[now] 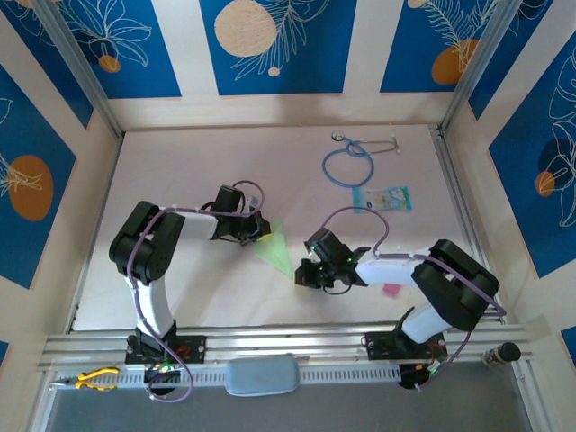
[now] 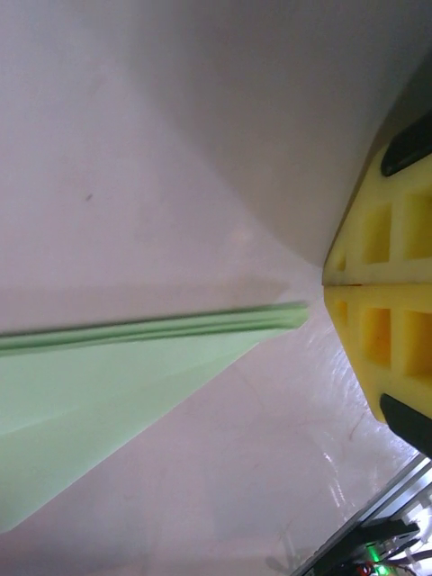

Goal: Fold a paper plane with a square sheet of paper (pick it up from the middle)
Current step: Fourth fold the wing at the center of the table, then turn over the paper at the center of the table.

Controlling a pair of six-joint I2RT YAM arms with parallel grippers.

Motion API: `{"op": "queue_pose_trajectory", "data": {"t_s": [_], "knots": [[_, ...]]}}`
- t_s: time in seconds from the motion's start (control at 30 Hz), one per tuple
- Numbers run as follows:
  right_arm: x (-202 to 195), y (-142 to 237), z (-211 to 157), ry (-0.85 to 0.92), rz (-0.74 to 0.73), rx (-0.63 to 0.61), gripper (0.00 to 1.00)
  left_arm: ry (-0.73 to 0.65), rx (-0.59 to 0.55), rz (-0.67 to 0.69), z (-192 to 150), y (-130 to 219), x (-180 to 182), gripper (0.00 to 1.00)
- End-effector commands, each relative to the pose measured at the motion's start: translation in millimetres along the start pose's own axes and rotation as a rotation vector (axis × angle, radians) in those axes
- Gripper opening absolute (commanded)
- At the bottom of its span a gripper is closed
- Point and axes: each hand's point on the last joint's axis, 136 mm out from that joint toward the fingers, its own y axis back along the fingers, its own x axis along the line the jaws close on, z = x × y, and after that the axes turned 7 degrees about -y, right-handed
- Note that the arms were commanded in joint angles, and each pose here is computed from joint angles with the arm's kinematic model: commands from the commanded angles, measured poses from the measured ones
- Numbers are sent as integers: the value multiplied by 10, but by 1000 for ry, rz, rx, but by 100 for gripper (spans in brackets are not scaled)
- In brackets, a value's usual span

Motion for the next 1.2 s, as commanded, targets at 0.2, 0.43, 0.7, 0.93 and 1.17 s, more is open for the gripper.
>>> {"op": "queue_pose_trajectory", "data": {"t_s": [0.2, 0.43, 0.7, 0.93, 1.17], "knots": [[169, 223, 111, -88, 53, -16, 14, 109, -44, 132, -90, 107, 343, 6], [338, 185, 173, -113, 102, 8, 36, 165, -84, 119, -127, 173, 342, 6], [390, 24, 198, -151, 104, 53, 35, 200, -90, 106, -146, 170, 345, 5], [266, -86, 174, -198, 70, 70, 34, 206, -85, 104, -149, 158, 349, 5], [331, -122, 193, -184, 105, 78, 31, 205, -87, 98, -116, 156, 322, 5]]}}
